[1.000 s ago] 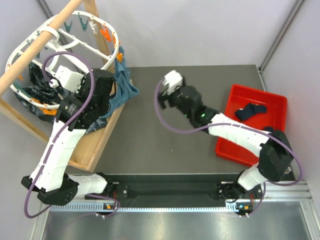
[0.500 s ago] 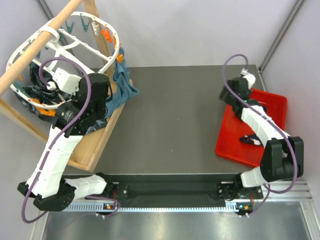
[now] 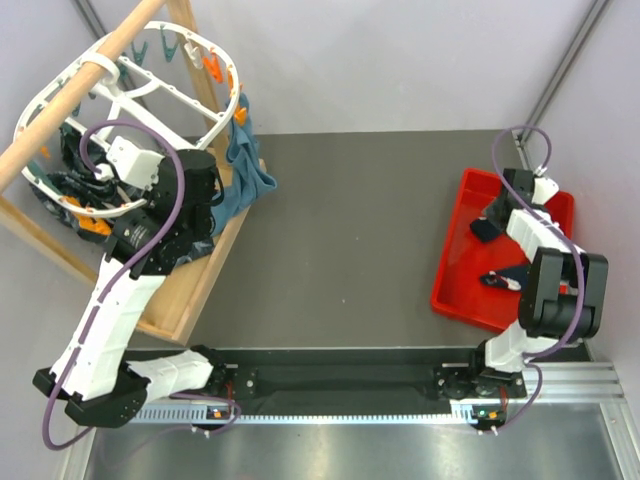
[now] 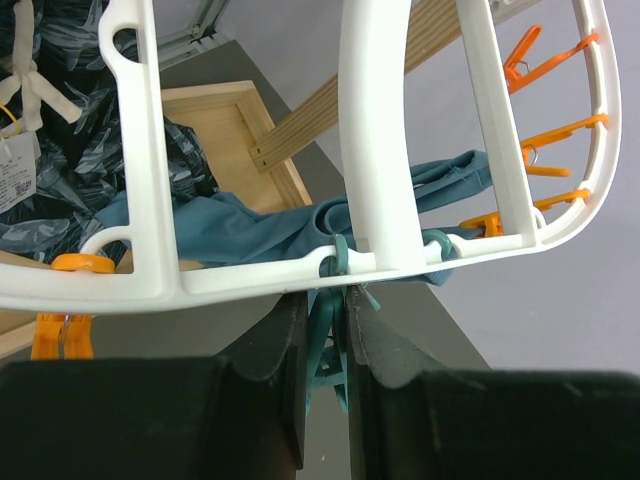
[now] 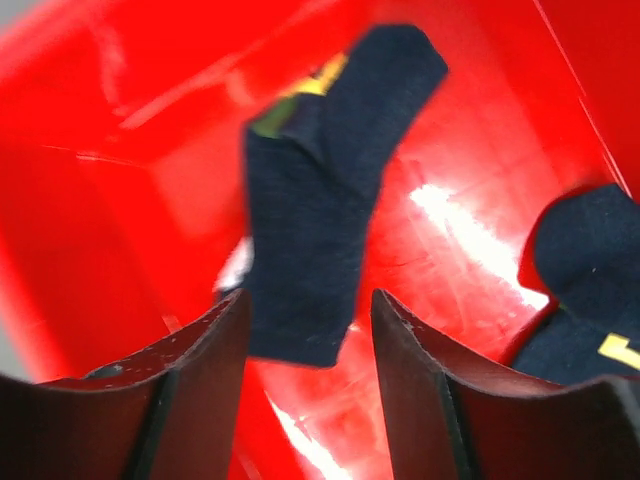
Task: Clip the socks to the hanger
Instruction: Pick up the sock from the bin.
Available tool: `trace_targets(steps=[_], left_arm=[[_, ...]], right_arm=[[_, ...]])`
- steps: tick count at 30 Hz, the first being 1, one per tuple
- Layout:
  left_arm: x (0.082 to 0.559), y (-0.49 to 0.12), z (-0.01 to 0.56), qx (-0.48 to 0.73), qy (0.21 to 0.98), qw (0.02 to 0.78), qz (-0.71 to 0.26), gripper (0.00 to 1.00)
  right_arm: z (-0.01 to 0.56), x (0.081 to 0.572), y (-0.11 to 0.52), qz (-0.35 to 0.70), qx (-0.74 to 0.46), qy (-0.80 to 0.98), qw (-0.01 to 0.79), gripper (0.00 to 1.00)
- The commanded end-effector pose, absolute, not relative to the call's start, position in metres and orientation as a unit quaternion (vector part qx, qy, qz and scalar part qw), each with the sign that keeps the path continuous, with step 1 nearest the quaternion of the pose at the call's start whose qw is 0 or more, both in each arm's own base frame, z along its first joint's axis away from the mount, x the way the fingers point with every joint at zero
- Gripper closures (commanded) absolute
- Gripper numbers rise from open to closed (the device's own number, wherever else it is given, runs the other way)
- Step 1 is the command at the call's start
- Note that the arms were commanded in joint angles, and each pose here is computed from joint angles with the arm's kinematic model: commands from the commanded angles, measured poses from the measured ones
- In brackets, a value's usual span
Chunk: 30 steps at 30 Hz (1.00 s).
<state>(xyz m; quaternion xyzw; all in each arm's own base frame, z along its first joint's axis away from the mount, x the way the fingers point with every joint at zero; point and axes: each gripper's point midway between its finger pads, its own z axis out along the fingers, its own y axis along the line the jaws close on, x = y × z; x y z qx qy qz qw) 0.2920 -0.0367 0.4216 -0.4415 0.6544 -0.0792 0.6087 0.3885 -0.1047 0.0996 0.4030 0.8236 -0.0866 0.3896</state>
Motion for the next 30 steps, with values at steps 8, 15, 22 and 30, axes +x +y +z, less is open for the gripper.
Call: trace_targets(steps=[8,15,22,30], left_arm=[[0.294,-0.043,0.413,-0.432,0.665,0.603,-0.09,1.0],[0.291,-0.039,0.411,-0.433,0.664,0.603,-0.086,1.0],[0.289,-0.039,0.406,-0.437,0.666,0.598,-0.086,1.0],[0.292,-0.044,0.401,-0.441,0.667,0.593,-0.096,1.0]], right_arm=[[0.094,0.418,-0.123,-0.121,0.39,0.829,0.382,0.35],[0.081,0.432,-0.117,-0.101,0.383,0.839,0.374,0.19],[0.065,0.432,-0.117,-0.103,0.393,0.842,0.354,0.27],[0.068,0.425,-0.118,-0.104,0.401,0.835,0.362,0.85]])
